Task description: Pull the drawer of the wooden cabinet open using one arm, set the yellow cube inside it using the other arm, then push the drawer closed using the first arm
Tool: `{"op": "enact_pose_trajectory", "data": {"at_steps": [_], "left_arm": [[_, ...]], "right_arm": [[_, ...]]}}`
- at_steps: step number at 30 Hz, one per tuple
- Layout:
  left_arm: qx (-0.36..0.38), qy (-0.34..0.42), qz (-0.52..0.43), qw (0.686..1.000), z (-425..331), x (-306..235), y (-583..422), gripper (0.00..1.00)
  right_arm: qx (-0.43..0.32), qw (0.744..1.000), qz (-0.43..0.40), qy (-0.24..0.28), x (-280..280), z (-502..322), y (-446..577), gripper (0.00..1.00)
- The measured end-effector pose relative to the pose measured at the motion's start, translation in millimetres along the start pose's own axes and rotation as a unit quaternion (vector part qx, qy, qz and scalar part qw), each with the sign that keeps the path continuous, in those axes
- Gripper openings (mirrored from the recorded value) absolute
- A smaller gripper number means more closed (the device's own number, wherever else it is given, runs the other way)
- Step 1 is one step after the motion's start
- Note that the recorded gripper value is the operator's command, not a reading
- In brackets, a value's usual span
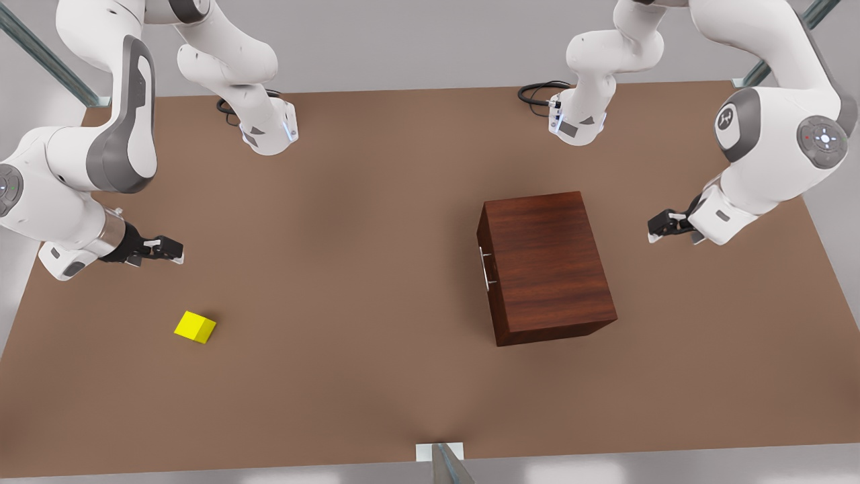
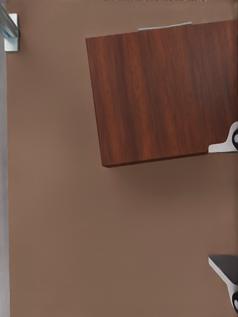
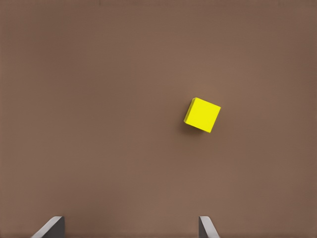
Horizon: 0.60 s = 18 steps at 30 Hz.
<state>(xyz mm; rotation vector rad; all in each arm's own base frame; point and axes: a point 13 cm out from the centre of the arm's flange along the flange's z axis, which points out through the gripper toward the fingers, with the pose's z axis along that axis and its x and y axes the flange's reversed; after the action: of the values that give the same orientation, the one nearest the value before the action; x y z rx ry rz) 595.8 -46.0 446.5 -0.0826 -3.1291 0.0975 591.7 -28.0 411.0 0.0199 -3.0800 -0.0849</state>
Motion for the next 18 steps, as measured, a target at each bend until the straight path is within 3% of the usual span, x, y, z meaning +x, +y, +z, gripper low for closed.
{"op": "enact_pose_trajectory", "data": {"at_steps": [5, 11, 18], "left_arm": [[0.003, -0.002, 0.019, 1.0, 6.3, -12.0, -25.3, 1.0], [-0.01, -0.015, 0.132, 0.991, 28.6, -20.0, -231.6, 1.0], [-0.027, -0.02, 0.068, 0.997, 105.3, -36.4, -354.1, 1.0]], "right_arm": [[-0.001, 1.0, 0.005, 0.002, -0.7, 2.9, -1.9, 1.0], [0.001, 0.998, 0.057, 0.005, -6.0, 15.8, -24.1, 1.0], [0.012, 0.992, 0.124, 0.002, -24.8, 48.1, -45.0, 1.0]]}}
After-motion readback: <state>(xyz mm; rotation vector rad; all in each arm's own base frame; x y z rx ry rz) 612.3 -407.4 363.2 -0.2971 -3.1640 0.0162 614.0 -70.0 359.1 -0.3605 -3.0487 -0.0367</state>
